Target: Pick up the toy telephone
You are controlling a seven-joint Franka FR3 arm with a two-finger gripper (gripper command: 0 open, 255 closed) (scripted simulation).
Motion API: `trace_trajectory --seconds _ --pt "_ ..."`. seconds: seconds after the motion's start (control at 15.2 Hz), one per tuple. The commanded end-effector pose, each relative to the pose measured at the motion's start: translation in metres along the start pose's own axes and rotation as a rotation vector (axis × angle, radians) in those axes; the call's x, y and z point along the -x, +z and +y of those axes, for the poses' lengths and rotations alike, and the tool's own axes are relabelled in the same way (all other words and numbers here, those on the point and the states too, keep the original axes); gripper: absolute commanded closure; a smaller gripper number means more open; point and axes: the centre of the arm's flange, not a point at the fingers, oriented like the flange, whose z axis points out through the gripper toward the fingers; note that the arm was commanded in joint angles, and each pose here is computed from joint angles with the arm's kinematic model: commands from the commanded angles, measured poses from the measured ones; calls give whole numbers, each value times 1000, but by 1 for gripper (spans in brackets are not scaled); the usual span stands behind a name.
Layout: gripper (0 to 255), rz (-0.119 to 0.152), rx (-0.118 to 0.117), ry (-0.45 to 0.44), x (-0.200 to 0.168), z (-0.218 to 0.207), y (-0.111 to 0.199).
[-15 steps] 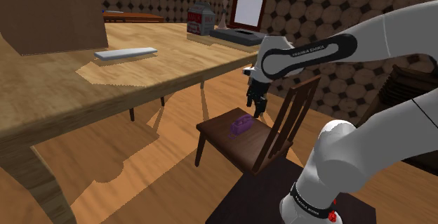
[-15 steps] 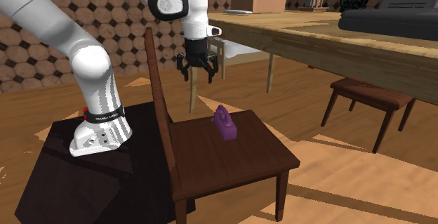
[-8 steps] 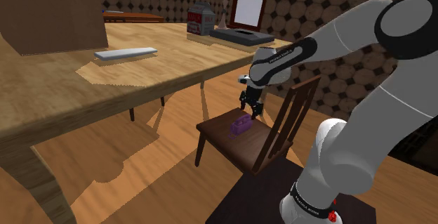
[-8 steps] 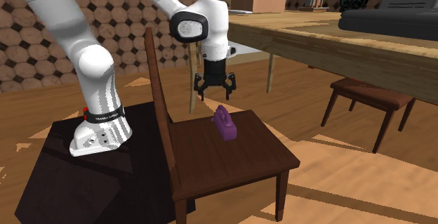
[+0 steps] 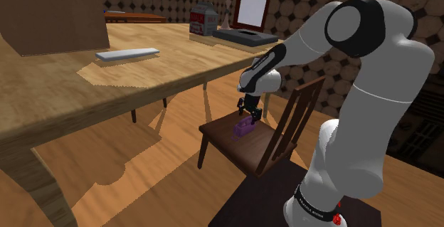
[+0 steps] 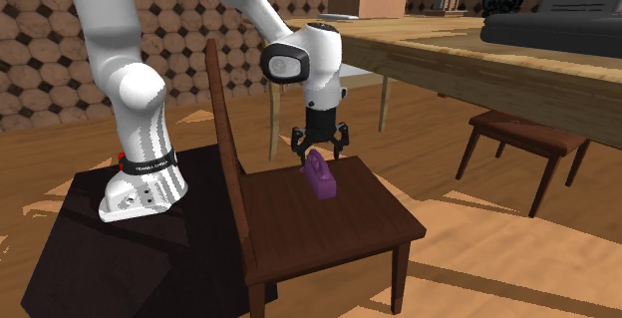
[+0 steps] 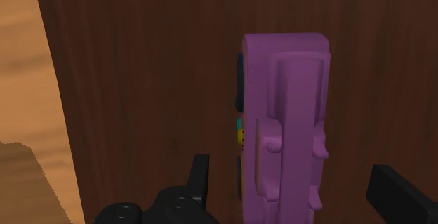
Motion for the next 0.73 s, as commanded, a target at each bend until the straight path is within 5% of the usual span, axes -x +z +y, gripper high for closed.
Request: trace_trajectory --seconds 0.0,0.26,0.33,0.66 --pt "0 0 1 -2 1 0 10" --pt "0 0 1 -2 2 0 24" --pt "255 0 1 -2 2 0 24" --pt "255 0 1 -2 2 0 24"
